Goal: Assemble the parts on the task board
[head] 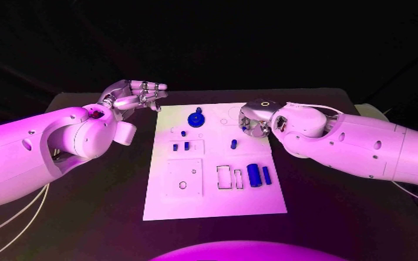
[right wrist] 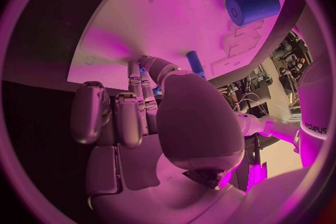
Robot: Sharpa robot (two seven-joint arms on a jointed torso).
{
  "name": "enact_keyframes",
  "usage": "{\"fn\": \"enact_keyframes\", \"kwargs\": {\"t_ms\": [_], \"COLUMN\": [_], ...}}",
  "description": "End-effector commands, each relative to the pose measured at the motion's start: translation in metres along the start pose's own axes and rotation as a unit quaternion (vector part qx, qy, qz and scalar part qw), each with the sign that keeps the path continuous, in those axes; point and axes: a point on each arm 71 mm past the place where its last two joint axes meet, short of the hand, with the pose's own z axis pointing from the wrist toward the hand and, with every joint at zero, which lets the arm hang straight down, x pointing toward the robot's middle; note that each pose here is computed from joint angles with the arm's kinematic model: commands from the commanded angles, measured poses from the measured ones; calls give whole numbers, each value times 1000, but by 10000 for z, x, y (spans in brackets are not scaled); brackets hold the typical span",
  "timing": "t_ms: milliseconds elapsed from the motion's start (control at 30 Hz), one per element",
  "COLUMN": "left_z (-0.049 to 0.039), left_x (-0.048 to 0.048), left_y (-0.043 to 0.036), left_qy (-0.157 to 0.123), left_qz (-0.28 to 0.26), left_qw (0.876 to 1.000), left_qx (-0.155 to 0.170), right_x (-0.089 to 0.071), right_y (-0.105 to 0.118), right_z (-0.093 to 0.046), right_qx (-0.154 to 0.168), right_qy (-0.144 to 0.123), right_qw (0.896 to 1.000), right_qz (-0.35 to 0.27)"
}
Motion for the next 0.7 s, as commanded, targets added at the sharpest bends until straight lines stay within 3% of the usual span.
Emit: {"fn": "enact_keyframes", "kwargs": {"t_ms": [33,433,700], "left_z": [0,12,19], "left_x": [4,-18,-13], "left_y": [0,9,12], "left_qy": [0,-2,0], "left_qz": [-2,-1,1], "left_qw": [1000,1000,1000], "left_qx": [-4,-7,-7], "right_x": [11,-180,-330], "right_y": [11,19,124], "right_z": [-36,-148,-299], "right_qx": [-3,-12,-28], "right_qy": [-15,-64,-88], "right_qw": [1000,998,995], "right_qz": [4,15,24]}}
